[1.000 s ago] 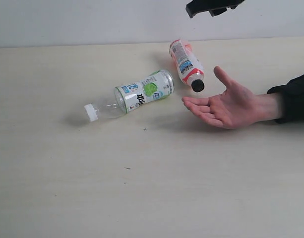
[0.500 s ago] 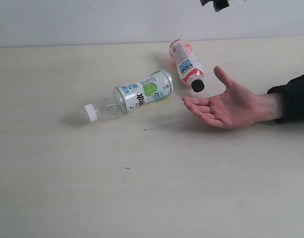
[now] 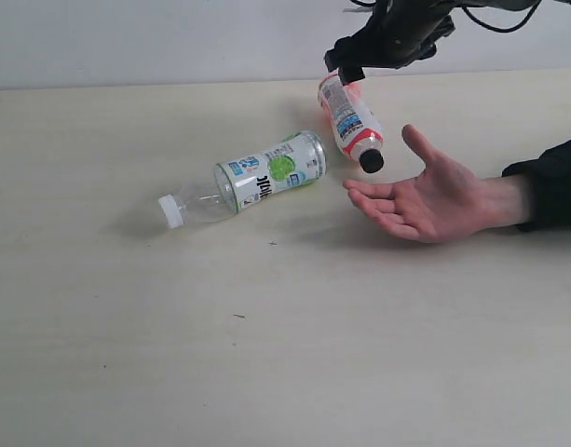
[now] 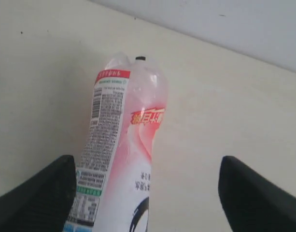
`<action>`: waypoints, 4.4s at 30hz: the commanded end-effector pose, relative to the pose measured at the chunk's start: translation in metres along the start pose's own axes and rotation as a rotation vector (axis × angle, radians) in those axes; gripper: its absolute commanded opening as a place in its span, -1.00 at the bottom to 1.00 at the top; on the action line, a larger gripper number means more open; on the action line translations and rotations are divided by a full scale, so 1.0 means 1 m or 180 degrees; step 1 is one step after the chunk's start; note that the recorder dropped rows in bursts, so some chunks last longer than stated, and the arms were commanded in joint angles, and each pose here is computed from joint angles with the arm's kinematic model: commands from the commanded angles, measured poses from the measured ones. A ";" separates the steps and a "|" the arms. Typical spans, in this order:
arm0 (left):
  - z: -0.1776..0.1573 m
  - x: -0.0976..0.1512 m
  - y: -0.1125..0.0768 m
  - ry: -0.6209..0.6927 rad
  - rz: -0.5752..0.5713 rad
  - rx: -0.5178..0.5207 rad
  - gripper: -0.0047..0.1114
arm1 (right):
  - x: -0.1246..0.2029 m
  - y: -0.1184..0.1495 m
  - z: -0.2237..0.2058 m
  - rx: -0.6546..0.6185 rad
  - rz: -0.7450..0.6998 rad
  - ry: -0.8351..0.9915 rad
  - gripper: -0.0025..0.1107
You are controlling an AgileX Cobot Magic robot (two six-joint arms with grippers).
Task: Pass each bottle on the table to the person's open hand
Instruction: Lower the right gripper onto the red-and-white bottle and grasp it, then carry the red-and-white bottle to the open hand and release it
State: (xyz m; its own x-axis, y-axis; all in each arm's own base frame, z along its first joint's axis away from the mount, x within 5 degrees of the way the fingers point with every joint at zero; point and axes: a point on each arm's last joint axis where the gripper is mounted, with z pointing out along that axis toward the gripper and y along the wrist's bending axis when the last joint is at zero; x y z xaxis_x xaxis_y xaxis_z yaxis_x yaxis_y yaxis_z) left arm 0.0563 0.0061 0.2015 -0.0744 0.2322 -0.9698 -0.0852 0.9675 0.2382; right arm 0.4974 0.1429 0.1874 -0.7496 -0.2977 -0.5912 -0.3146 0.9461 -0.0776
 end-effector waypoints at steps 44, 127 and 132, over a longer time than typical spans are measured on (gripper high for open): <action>0.000 0.000 -0.001 -0.0031 0.0002 0.0019 -0.92 | 0.024 0.007 0.067 -0.0151 0.0184 0.0471 -0.21; 0.000 0.000 -0.001 -0.0031 0.0002 0.0019 -0.92 | 0.128 0.015 -0.064 -0.0349 0.0255 0.0525 0.63; 0.000 0.000 -0.001 -0.0031 0.0002 0.0019 -0.92 | 0.119 0.014 -0.081 -0.0342 0.0254 0.0357 0.67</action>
State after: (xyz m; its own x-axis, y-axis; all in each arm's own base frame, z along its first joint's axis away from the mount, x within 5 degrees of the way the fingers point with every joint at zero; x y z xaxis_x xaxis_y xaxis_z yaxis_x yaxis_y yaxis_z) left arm 0.0563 0.0061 0.2015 -0.0744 0.2322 -0.9698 -0.0852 0.9675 0.2382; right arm 0.3589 0.1124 0.1691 -0.8513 -0.2397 -0.4667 -0.3030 0.9508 0.0643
